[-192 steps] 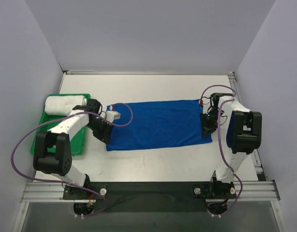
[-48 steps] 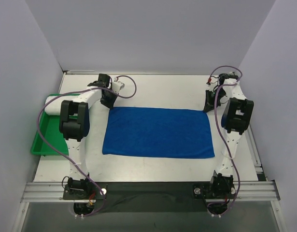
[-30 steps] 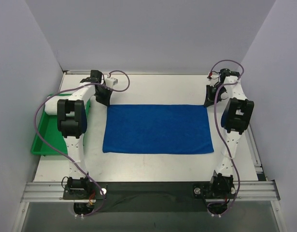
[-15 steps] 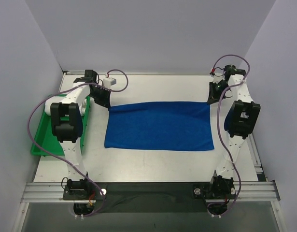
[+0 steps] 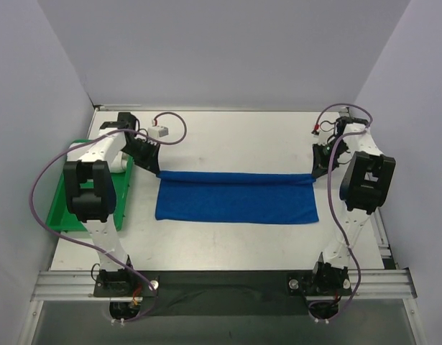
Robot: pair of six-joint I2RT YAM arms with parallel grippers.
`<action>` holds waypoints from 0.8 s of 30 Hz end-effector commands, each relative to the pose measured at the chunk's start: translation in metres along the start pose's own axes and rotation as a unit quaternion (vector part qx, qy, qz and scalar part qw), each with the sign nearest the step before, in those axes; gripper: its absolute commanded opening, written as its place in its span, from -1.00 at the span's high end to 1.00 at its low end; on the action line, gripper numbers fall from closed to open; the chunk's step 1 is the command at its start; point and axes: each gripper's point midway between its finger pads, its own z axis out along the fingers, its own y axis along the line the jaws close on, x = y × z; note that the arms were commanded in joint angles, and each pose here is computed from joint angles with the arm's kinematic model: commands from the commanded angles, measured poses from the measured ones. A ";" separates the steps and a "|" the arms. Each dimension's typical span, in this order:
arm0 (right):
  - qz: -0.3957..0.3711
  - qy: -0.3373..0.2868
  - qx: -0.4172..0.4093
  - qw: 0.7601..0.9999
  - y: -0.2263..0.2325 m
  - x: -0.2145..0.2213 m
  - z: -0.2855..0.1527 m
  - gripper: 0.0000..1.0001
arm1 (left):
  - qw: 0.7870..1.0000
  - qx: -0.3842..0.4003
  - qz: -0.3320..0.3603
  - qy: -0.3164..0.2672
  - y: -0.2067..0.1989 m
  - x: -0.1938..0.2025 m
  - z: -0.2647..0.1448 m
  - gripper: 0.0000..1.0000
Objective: Roll the towels
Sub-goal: Fold the towel
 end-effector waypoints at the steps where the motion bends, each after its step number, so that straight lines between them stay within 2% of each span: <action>1: -0.020 0.027 0.009 0.999 0.008 0.028 -0.020 1.00 | 0.999 0.014 -0.010 0.028 -0.010 0.022 -0.004 1.00; 9: 0.005 0.112 0.039 0.993 -0.004 0.046 0.032 1.00 | 0.993 0.007 -0.085 0.076 0.008 0.051 0.042 1.00; 18: 0.007 0.126 0.060 0.990 -0.006 0.041 0.037 1.00 | 0.988 -0.014 -0.124 0.094 0.031 0.044 0.076 1.00; 24: -0.005 0.109 0.075 0.991 -0.008 0.021 0.022 1.00 | 0.988 -0.030 -0.120 0.089 0.041 0.033 0.074 1.00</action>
